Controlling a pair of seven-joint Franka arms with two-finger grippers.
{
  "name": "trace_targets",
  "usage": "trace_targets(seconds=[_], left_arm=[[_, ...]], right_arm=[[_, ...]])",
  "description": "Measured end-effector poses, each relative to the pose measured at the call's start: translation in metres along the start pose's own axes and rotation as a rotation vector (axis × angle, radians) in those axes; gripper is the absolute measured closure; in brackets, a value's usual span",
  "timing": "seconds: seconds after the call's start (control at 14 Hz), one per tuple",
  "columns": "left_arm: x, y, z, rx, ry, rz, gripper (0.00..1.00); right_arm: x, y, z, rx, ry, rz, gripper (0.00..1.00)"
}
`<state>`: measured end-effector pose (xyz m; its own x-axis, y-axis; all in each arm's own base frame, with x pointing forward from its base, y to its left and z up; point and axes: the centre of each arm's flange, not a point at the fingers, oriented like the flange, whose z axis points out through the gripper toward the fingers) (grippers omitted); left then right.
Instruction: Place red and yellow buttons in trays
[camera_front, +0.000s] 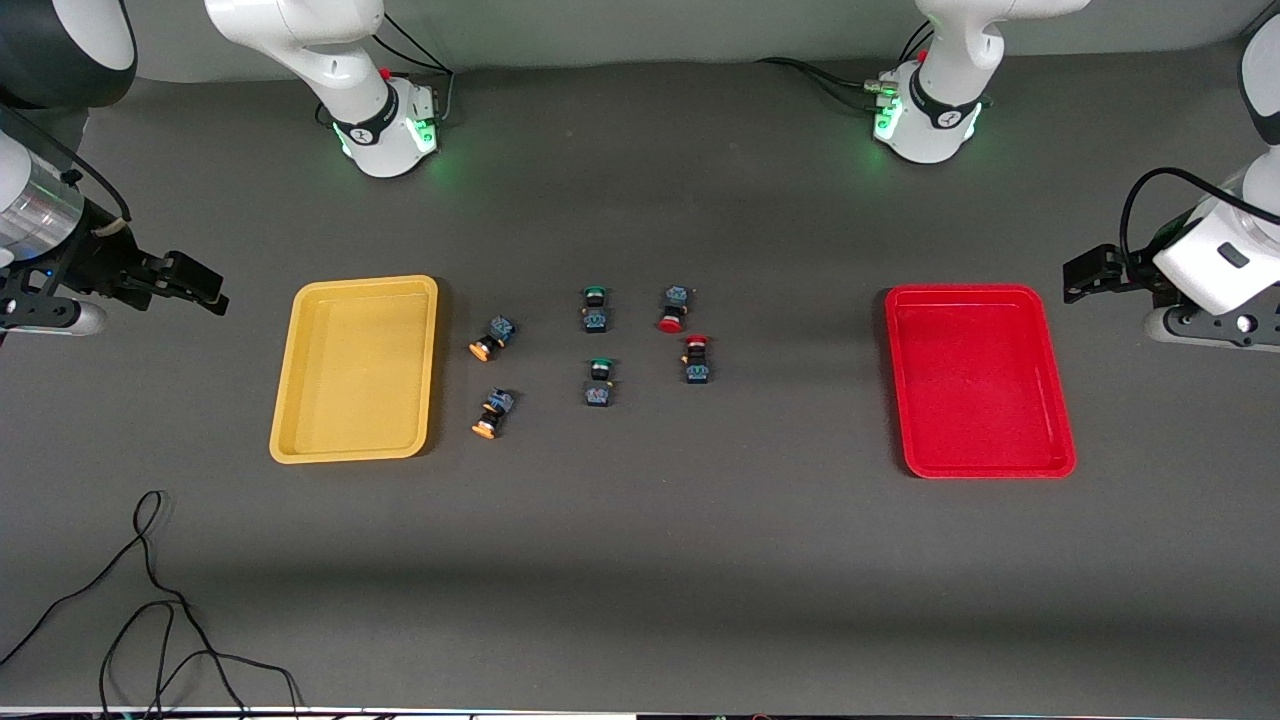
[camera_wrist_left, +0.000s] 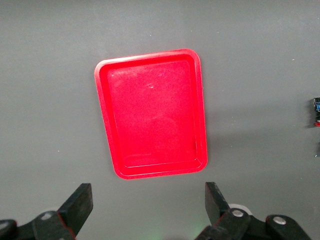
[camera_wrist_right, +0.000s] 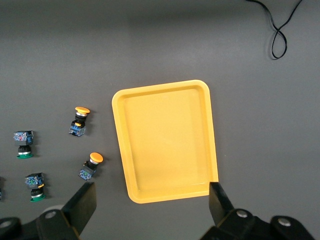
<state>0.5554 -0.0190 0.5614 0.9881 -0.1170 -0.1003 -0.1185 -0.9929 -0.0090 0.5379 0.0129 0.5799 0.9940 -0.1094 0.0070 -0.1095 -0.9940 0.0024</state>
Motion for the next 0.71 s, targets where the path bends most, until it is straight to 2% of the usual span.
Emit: trace_targets(seconds=[0.71], left_arm=[[0.0,0.0002,0.0,0.0,0.0,0.0,0.0]], right_arm=[[0.0009,-0.0006,-0.0053,0.001,0.012,-0.012,0.0]])
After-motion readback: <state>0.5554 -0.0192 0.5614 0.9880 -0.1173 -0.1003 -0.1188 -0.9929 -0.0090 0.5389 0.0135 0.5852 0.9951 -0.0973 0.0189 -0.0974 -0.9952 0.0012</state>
